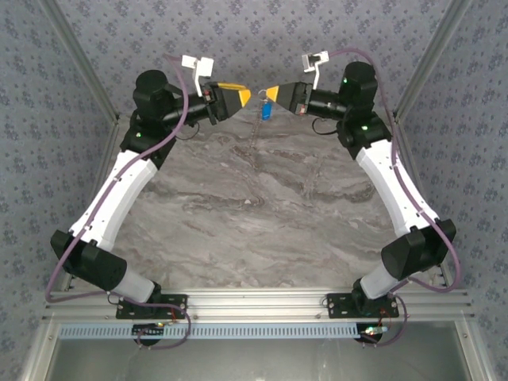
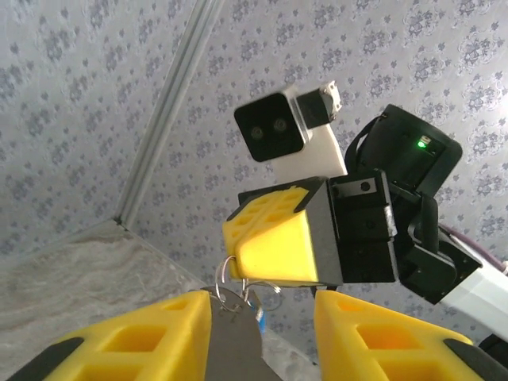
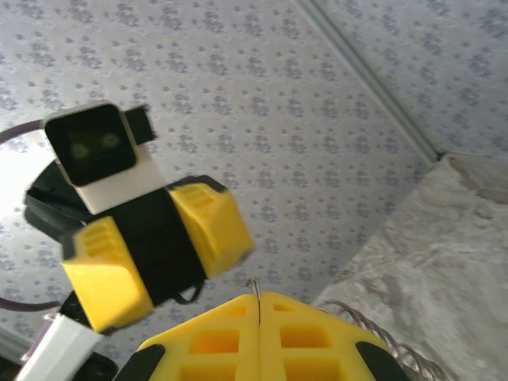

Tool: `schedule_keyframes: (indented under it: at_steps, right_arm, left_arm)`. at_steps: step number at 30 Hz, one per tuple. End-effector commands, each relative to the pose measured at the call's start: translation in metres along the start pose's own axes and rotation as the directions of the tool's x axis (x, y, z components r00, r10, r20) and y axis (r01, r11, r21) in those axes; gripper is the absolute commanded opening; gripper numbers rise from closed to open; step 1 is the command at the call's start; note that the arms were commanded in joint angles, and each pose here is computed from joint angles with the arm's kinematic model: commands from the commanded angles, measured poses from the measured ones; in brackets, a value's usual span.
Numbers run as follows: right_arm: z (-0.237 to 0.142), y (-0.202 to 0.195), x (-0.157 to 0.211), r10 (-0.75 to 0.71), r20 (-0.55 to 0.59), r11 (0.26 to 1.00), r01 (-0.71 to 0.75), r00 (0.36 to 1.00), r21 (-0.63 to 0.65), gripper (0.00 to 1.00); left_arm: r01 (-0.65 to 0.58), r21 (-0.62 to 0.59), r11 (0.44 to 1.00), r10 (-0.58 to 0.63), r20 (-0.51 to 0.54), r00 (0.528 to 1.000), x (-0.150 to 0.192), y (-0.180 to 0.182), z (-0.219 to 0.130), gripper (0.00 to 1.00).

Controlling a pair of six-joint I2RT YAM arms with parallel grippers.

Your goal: Put the keys on the keyring

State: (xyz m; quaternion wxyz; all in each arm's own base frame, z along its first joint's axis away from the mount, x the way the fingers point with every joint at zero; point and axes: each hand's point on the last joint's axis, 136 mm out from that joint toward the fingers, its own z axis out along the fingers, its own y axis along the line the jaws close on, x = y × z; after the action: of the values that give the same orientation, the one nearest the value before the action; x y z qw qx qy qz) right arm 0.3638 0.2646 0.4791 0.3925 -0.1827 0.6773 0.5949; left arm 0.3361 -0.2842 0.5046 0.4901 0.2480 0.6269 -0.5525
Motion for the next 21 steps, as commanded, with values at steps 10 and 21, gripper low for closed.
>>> schedule_keyframes:
  at_steps: [10, 21]
  right_arm:
    - [-0.027, 0.001, 0.033, -0.177, -0.262, 0.971, 0.212, 0.949, 0.112, 0.00]
    - [-0.027, 0.017, 0.047, -0.241, -0.362, 0.954, 0.288, 0.901, 0.082, 0.00]
  left_arm:
    - [-0.080, 0.034, 0.996, 0.085, -0.200, 0.976, 0.011, -0.002, -0.002, 0.46]
    - [-0.019, 0.155, 0.988, 0.066, -0.307, 0.949, 0.025, -0.014, 0.006, 0.39]
